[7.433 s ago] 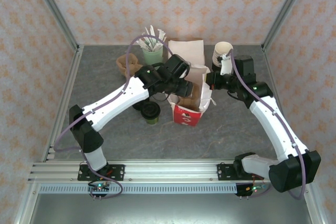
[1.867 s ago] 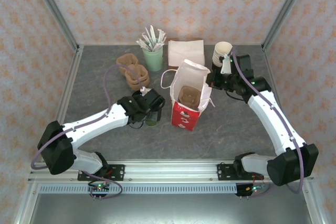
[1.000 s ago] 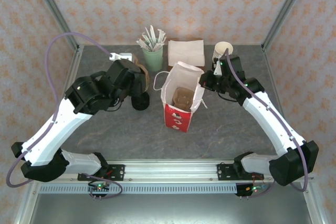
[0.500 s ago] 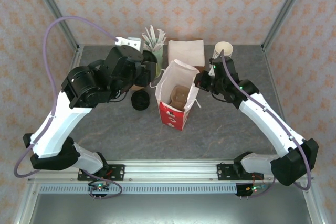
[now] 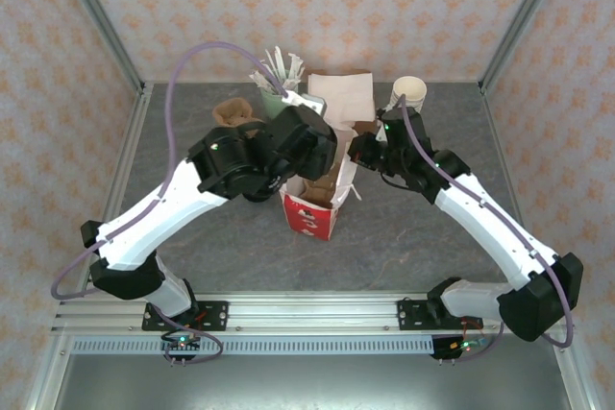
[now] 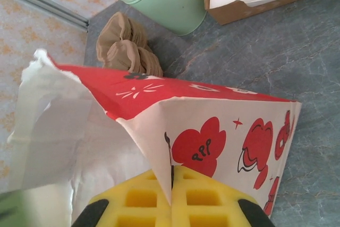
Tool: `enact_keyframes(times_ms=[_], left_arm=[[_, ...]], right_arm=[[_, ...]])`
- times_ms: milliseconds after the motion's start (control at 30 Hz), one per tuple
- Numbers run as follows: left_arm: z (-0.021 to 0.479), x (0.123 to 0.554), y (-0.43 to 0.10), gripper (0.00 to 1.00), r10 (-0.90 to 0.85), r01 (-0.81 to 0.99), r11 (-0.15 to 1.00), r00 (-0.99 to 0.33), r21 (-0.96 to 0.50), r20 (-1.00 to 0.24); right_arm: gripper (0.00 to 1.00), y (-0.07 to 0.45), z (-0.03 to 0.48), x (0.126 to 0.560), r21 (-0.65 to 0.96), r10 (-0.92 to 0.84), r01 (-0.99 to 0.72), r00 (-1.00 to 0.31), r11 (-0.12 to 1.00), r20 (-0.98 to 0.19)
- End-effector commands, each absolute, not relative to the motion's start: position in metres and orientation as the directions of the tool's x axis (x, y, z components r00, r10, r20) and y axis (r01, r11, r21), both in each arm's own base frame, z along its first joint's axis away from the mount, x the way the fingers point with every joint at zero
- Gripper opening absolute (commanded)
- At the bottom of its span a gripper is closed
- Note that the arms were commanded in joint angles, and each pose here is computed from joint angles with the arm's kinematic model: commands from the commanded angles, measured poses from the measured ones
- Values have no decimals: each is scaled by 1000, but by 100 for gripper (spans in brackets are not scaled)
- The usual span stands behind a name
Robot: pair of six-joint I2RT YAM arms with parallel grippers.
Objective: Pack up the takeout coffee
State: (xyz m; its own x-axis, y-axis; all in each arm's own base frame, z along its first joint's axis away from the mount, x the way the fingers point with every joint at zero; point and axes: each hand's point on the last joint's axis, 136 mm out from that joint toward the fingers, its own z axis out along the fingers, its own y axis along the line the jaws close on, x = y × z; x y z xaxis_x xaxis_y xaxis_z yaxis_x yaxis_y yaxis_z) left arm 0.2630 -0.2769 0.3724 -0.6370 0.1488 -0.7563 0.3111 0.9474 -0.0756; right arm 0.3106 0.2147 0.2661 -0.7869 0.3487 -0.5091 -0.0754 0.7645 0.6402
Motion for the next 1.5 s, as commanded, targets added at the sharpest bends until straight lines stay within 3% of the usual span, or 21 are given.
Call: enact_keyframes(times_ms=[0, 767, 1267, 1367, 1467], left_arm=[[366, 263, -286, 58, 109, 312, 941, -642, -129, -759], [249, 298, -298, 57, 193, 291, 956, -730, -42, -656], [207, 301, -293, 55, 177, 264, 963, -780, -59, -600], [204, 302, -292, 55, 178, 264, 963, -786, -60, -592], [208, 305, -291, 55, 166, 259, 963, -785, -72, -596]], right_arm=[[0, 222, 277, 302, 676, 337, -133, -787, 725, -517], [0, 229, 247, 275, 621, 142, -221, -865, 752, -480], [0, 227, 247, 291, 607, 186, -168, -859, 777, -476], [9, 226, 245, 294, 599, 172, -155, -875, 785, -452], [25, 215, 250, 302, 586, 191, -124, -874, 801, -447]])
